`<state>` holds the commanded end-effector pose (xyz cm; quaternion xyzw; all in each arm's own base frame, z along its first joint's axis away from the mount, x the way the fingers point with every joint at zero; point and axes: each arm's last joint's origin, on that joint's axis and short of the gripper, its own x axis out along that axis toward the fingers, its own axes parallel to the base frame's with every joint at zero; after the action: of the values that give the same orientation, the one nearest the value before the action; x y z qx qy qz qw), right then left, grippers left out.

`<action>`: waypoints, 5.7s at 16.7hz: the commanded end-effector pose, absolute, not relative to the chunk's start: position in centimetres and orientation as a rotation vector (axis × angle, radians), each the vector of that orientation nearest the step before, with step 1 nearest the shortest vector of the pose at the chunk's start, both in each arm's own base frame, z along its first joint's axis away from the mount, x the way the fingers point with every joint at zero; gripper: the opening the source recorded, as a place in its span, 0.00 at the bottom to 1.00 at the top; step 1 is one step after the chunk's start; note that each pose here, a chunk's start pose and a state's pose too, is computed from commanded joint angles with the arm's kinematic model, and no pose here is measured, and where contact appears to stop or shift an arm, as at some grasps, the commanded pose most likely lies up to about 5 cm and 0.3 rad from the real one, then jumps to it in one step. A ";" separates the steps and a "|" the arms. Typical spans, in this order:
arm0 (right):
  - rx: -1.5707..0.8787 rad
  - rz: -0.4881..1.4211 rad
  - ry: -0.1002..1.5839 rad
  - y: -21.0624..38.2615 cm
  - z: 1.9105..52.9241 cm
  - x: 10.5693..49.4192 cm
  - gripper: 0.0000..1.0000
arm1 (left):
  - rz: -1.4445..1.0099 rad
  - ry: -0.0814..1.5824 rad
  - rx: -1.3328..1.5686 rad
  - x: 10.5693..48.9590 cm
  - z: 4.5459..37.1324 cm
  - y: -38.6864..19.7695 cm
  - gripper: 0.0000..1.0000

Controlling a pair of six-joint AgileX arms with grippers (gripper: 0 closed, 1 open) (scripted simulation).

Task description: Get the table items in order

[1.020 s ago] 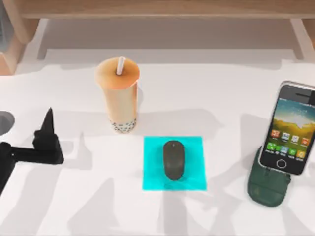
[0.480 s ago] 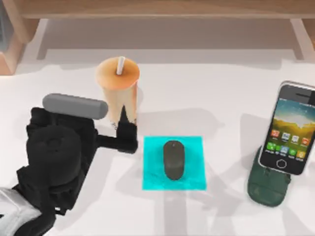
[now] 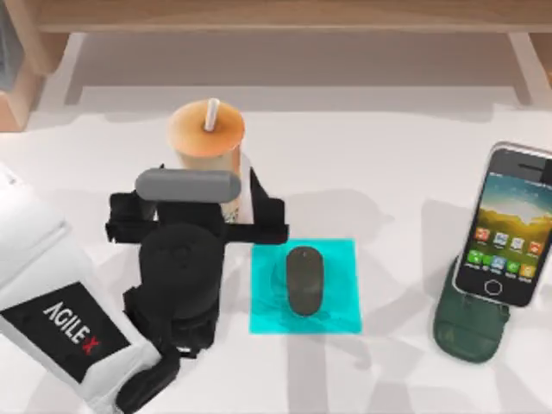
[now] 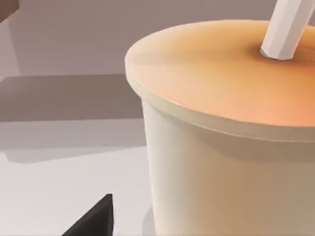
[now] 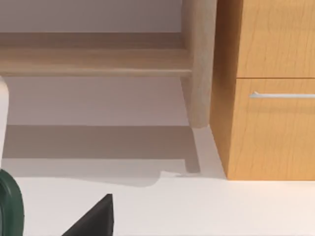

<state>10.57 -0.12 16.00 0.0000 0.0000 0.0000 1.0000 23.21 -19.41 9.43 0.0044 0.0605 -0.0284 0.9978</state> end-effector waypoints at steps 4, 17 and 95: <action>0.000 0.000 0.000 -0.1 16.0 10.6 1.00 | -0.027 0.098 -0.010 23.8 9.2 -19.7 1.00; 0.000 0.000 0.000 -0.1 16.0 10.6 1.00 | -0.027 0.098 -0.011 26.8 8.9 -19.8 1.00; 0.000 0.000 0.000 -0.1 16.0 10.6 1.00 | -0.025 0.101 -0.006 45.6 26.8 -12.9 0.38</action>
<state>10.57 -0.12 16.00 0.0000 0.0000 0.0000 1.0000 45.64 -12.86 26.76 -0.0030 0.0506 -0.0126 0.9986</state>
